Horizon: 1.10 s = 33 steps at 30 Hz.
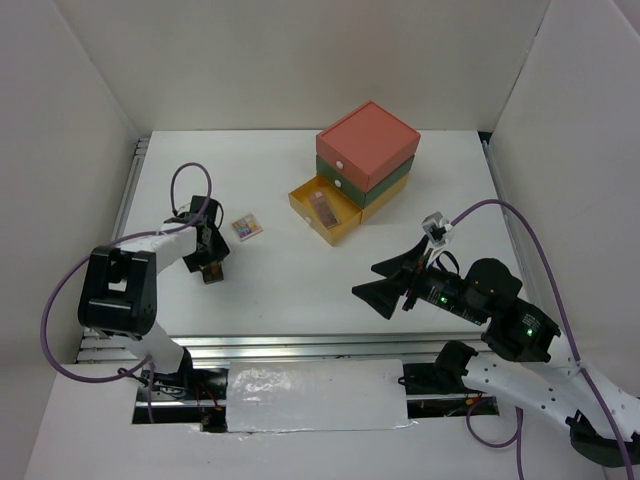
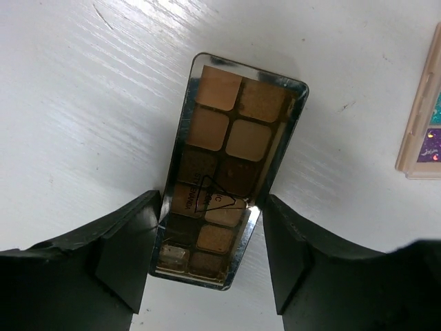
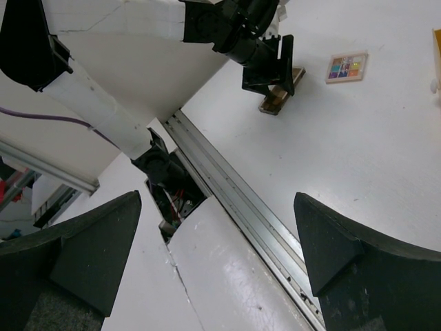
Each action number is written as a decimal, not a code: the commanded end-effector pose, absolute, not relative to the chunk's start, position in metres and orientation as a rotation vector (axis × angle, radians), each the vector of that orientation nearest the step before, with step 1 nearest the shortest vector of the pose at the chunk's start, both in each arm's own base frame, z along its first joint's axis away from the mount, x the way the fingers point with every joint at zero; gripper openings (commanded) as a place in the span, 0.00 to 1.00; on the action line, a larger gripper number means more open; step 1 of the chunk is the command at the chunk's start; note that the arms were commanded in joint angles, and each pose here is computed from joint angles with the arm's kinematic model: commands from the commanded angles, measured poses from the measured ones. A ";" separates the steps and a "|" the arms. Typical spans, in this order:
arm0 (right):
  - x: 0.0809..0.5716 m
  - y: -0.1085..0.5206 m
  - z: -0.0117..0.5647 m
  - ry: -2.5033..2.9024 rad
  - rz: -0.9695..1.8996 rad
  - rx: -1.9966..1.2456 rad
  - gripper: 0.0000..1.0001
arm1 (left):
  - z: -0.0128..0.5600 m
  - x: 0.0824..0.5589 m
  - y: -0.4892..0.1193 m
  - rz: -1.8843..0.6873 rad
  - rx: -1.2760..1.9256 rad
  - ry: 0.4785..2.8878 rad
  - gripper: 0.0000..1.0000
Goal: Organize the makeup
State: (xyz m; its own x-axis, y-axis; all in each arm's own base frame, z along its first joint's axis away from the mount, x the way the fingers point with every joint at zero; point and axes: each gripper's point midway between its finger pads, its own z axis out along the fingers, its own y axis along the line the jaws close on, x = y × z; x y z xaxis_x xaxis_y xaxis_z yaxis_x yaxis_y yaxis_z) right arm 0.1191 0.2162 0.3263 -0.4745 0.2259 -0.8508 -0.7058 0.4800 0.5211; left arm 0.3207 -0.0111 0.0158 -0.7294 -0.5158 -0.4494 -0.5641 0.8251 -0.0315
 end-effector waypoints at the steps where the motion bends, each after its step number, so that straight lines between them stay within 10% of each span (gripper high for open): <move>1: 0.117 0.217 0.335 1.682 1.195 -0.417 1.00 | -0.007 0.304 -0.013 0.154 -0.848 2.647 0.71; 6: 0.117 0.214 0.338 1.675 1.186 -0.413 1.00 | -0.003 0.307 -0.019 0.089 -0.870 2.614 0.17; 9: 0.117 0.212 0.339 1.675 1.175 -0.412 1.00 | 0.026 0.313 -0.019 0.040 -0.881 2.502 0.05; 24: 0.119 0.206 0.348 1.653 1.154 -0.388 1.00 | 0.223 0.372 -0.147 -0.807 -0.659 1.889 0.08; 33: 0.117 0.196 0.352 1.643 1.144 -0.358 1.00 | 0.241 0.444 -0.274 -1.060 -0.562 1.771 0.07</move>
State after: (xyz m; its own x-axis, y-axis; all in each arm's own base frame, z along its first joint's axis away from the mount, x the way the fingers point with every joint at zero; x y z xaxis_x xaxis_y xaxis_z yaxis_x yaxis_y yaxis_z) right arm 0.1210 0.2038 0.3318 -0.4404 0.2614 -0.8589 -0.6929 0.5094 0.5103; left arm 0.4124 -0.2354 0.1835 -0.5104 -0.6840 -0.5212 -0.0653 0.6351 -0.7697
